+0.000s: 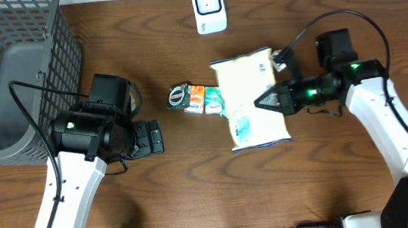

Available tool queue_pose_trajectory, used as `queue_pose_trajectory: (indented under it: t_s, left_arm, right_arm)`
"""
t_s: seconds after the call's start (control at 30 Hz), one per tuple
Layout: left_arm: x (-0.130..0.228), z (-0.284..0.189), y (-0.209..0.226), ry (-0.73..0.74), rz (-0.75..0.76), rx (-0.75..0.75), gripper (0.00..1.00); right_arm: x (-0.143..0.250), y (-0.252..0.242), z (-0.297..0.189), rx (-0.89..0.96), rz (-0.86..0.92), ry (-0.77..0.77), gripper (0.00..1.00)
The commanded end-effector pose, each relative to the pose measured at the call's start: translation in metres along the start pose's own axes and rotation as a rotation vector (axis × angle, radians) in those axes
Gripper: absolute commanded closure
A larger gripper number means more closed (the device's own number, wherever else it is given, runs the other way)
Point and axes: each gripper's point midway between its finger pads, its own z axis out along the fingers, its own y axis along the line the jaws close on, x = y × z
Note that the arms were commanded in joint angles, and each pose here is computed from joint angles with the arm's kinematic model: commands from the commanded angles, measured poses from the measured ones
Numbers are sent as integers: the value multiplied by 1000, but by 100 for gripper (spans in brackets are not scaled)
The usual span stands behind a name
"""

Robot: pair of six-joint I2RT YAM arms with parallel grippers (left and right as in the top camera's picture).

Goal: Scan the item barcode

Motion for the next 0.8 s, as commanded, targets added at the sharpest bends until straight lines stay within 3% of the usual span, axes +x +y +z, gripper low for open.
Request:
queue_pose_trajectory:
  t_s: [0.0, 0.23, 0.77]
  left_arm:
    - [2, 2, 0, 12, -13, 4, 2]
    - [2, 2, 0, 12, -13, 4, 2]
    - [2, 2, 0, 12, -13, 4, 2]
  right_arm:
    - [0, 42, 14, -117, -159, 25, 99]
    - [19, 52, 41, -57, -276, 132, 99]
    - [30, 56, 43, -66, -252, 172, 99]
